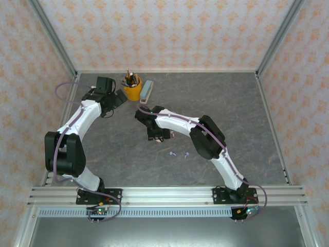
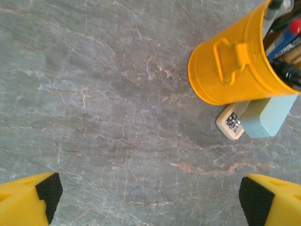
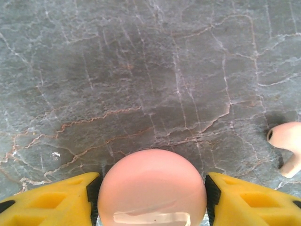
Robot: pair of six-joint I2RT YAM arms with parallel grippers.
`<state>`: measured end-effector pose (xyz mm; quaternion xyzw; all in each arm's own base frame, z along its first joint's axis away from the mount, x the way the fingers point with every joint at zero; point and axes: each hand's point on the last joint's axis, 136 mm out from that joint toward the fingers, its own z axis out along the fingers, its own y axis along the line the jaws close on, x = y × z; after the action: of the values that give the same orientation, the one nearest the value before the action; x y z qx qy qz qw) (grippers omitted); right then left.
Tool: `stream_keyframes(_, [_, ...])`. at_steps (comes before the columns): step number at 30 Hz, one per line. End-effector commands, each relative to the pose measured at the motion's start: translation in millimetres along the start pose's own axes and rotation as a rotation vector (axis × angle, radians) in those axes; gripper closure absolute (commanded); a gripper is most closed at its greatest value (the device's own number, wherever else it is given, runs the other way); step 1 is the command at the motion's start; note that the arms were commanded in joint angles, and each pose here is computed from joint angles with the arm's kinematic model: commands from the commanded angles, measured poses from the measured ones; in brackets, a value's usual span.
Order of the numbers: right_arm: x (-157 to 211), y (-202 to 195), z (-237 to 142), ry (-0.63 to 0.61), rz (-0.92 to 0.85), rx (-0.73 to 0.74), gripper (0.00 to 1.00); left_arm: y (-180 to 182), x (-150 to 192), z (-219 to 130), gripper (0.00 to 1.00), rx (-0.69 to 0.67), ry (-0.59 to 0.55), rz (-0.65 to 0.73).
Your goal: Insert the wireless bluetooth earbuds into the charging case
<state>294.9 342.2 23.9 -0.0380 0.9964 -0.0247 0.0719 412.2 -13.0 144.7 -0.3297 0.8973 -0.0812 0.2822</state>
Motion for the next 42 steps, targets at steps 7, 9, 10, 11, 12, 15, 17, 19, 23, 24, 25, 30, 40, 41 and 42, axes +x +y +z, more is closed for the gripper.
stream_keyframes(7, [-2.6, -9.3, -0.2, 0.005, 0.016, 0.032, 0.3, 11.7, 22.6, -18.1, 0.01, 0.001, 0.012, -0.035])
stream_keyframes(9, [-4.3, -7.6, 0.1, 0.006, 0.019, 0.025, 0.3, 15.0, 24.8, -20.4, 0.01, 0.003, 0.006, -0.044])
stream_keyframes(10, [-4.9, -6.2, 0.1, 0.008, 0.018, 0.02, 0.3, 16.4, 26.1, -21.3, 0.01, 0.004, 0.005, -0.045])
stream_keyframes(11, [-6.0, -5.0, -0.5, 0.007, 0.019, 0.016, 0.3, 18.0, 27.8, -21.8, 0.01, 0.001, 0.006, -0.044])
stream_keyframes(12, [-6.8, -4.2, -0.6, 0.007, 0.019, 0.012, 0.3, 19.7, 28.8, -22.8, 0.01, -0.002, 0.006, -0.043])
stream_keyframes(15, [-7.3, -1.8, 1.4, 0.013, 0.018, 0.006, 0.3, 24.0, 31.9, -24.6, 0.01, -0.009, 0.006, -0.039])
stream_keyframes(17, [-7.1, -0.2, 3.2, 0.018, 0.019, 0.002, 0.31, 25.1, 32.8, -25.3, 0.01, -0.008, 0.004, -0.039])
stream_keyframes(19, [-6.5, 0.6, 5.0, 0.024, 0.02, -0.002, 0.32, 26.2, 33.7, -25.5, 0.01, -0.009, 0.004, -0.038])
stream_keyframes(23, [-4.1, 0.2, 6.8, 0.031, 0.019, -0.001, 0.33, 26.3, 33.4, -24.9, 0.01, -0.012, 0.004, -0.035])
stream_keyframes(24, [-4.4, -0.2, 6.8, 0.03, 0.02, 0.001, 0.33, 26.0, 33.3, -24.3, 0.01, -0.012, 0.004, -0.034])
stream_keyframes(25, [-4.0, -0.7, 6.8, 0.032, 0.019, 0.002, 0.34, 25.6, 33.2, -23.9, 0.01, -0.01, 0.005, -0.035])
stream_keyframes(30, [-1.6, -2.7, 8.0, 0.037, 0.017, 0.009, 0.36, 24.4, 32.9, -22.0, 0.01, -0.009, 0.008, -0.032])
stream_keyframes(40, [-0.7, -4.7, 9.4, 0.049, 0.033, 0.002, 0.39, 21.5, 31.4, -23.0, 0.0, 0.002, 0.006, -0.029])
stream_keyframes(41, [0.1, -4.5, 9.9, 0.053, 0.035, -0.001, 0.39, 21.2, 31.1, -23.5, 0.01, 0.004, 0.006, -0.028])
stream_keyframes(42, [0.2, -4.2, 9.9, 0.055, 0.039, -0.007, 0.4, 20.6, 30.7, -23.9, 0.0, 0.005, 0.005, -0.028])
